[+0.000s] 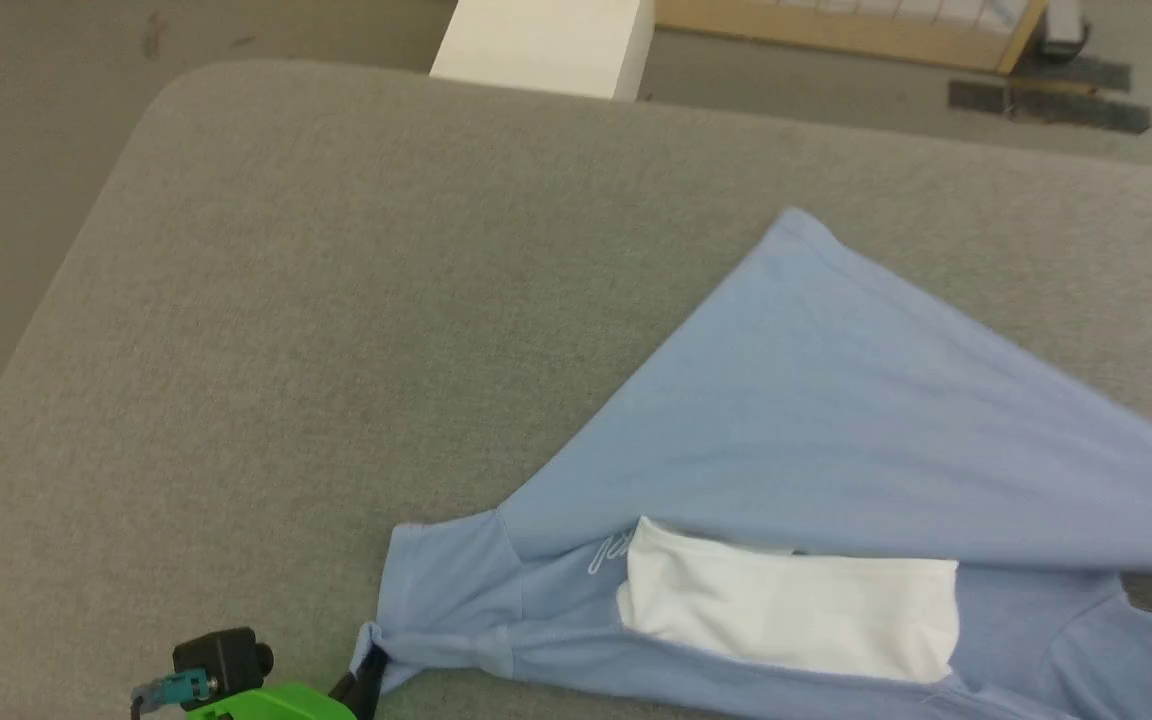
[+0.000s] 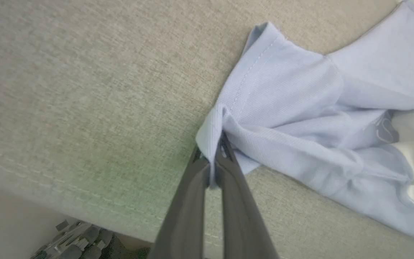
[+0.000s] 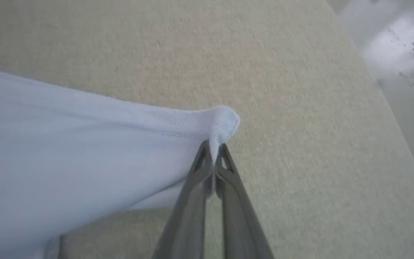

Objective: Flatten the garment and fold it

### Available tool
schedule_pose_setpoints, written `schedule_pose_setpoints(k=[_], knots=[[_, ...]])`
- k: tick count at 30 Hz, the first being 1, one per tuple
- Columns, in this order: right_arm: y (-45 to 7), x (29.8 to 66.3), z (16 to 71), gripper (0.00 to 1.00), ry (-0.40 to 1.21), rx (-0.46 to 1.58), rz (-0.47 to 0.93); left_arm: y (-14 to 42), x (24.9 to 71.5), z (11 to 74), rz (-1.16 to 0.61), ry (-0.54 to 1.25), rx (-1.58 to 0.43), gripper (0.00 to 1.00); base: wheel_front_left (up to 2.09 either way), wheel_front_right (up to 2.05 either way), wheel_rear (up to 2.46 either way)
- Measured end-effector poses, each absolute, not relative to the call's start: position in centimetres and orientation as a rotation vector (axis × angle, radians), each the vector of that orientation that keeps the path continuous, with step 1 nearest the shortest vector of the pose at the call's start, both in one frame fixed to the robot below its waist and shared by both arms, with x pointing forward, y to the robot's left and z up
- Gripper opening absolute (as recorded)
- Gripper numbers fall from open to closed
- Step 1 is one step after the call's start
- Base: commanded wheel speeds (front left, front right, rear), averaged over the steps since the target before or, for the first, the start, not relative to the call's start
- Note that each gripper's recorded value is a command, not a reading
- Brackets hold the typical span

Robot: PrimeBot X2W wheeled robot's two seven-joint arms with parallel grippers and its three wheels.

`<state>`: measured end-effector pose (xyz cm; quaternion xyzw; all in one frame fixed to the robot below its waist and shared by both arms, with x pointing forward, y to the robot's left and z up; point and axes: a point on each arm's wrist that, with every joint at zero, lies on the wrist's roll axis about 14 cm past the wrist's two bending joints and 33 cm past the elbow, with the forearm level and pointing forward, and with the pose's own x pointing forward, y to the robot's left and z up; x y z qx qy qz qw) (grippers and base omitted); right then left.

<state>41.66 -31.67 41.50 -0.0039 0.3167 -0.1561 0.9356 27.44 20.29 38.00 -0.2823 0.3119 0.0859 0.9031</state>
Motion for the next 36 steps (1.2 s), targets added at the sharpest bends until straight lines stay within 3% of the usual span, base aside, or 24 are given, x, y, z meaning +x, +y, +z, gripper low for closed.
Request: schedule_pose_setpoints(k=[5, 10, 12, 13, 19, 27, 30, 36], knots=[[-32.8, 33.3, 38.7, 0.0, 0.903, 0.096, -0.403, 19.2, 28.2, 39.2, 0.113, 0.621, -0.568, 0.0, 0.0, 0.0, 0.0], [-33.2, 28.6, 37.1, 0.0, 1.011, 0.208, -0.449, 18.1, 29.0, 40.2, 0.056, 0.604, -0.559, 0.0, 0.0, 0.0, 0.0], [-33.2, 28.1, 37.2, 0.49, 0.982, 0.229, -0.453, 17.9, 29.2, 40.5, 0.043, 0.6, -0.556, 0.0, 0.0, 0.0, 0.0], [-33.1, 28.5, 37.4, 1.0, 0.96, 0.225, -0.447, 17.9, 29.2, 40.5, 0.043, 0.603, -0.556, 0.0, 0.0, 0.0, 0.0], [-31.6, 34.4, 41.9, 1.0, 0.632, 0.14, -0.337, 18.1, 28.8, 40.3, 0.05, 0.609, -0.555, 0.0, 0.0, 0.0, 0.0], [-22.9, 44.3, 50.3, 1.0, 0.176, 0.035, 0.022, 18.0, 28.4, 39.7, 0.062, 0.635, -0.561, 0.0, 0.0, 0.0, 0.0], [-19.4, 46.5, 50.6, 1.0, 0.145, -0.01, 0.143, 17.9, 28.3, 39.4, 0.071, 0.645, -0.569, 0.0, 0.0, 0.0, 0.0], [-12.7, 51.0, 48.5, 1.0, 0.233, -0.116, 0.355, 18.1, 29.0, 38.8, 0.09, 0.653, -0.581, 0.0, 0.0, 0.0, 0.0]])
